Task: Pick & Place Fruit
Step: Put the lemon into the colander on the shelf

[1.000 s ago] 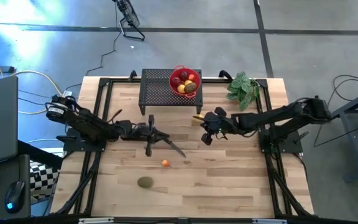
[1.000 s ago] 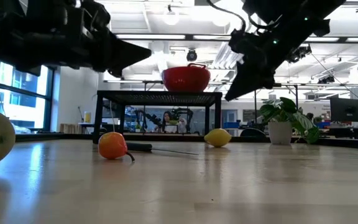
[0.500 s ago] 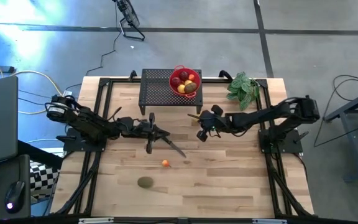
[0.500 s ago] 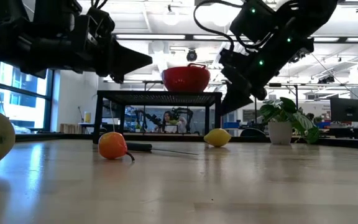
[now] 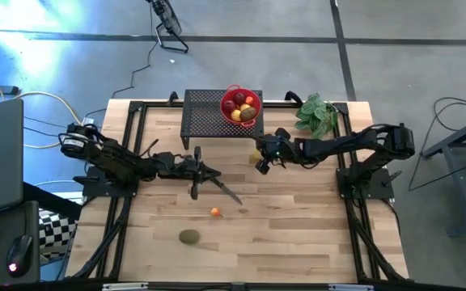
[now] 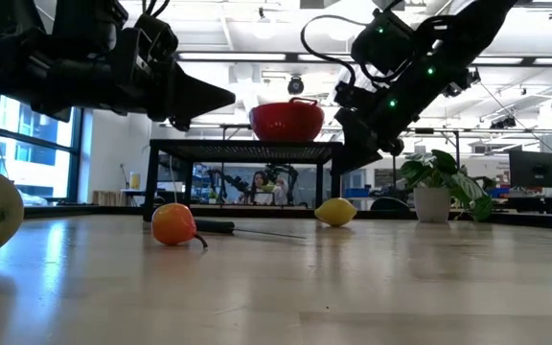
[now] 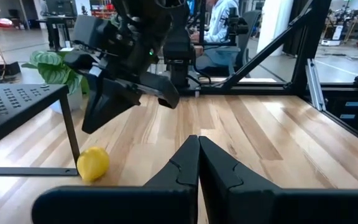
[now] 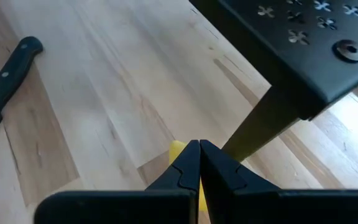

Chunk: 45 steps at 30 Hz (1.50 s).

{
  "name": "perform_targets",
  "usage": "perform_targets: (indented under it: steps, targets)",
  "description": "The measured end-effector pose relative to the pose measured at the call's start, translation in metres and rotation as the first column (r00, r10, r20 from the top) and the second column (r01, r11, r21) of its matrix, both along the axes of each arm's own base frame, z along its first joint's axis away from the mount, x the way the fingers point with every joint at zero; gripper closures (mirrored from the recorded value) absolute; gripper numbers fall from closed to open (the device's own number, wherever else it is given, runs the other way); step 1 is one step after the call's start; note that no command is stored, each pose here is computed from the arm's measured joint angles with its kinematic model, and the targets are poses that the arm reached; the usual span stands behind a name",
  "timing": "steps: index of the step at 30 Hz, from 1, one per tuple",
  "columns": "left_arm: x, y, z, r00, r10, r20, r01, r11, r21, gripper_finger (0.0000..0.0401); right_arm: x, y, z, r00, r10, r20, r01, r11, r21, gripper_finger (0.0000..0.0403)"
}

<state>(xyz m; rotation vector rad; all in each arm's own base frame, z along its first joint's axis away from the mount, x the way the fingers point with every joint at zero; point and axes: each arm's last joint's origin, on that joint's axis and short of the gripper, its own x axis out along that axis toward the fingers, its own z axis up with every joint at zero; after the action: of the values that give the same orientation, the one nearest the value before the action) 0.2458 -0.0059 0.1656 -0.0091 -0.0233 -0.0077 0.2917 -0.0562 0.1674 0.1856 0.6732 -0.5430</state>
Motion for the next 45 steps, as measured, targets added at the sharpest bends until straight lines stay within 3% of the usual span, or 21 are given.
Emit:
perform_targets:
  steps: [12, 19, 33, 40, 45]
  targets:
    - [0.000, 0.000, 0.000, 1.000, 0.003, 0.002, -0.003, 1.000, 0.000, 0.0401, 0.005, 0.001, -0.011, 1.000, -0.021, 0.000, 0.021, 1.000, 0.021, 0.0400]
    - [0.000, 0.000, 0.000, 1.000, 0.002, 0.001, -0.002, 1.000, 0.000, 0.0401, 0.017, -0.001, -0.024, 0.999, -0.025, 0.030, 0.027, 0.999, -0.047, 0.0400]
    - [0.000, 0.000, 0.000, 1.000, 0.001, 0.003, -0.001, 1.000, 0.000, 0.0401, 0.009, 0.000, -0.033, 0.996, -0.024, -0.084, 0.023, 1.000, -0.004, 0.0400]
    - [0.000, 0.000, 0.000, 1.000, -0.002, 0.002, 0.002, 1.000, 0.000, 0.0401, 0.010, 0.011, -0.032, 0.997, 0.027, -0.078, -0.025, 0.999, 0.038, 0.0400]
    - [0.000, 0.000, 0.000, 1.000, -0.001, 0.001, 0.001, 1.000, 0.000, 0.0401, 0.007, 0.020, -0.016, 0.998, 0.050, -0.042, -0.049, 0.998, 0.033, 0.0400]
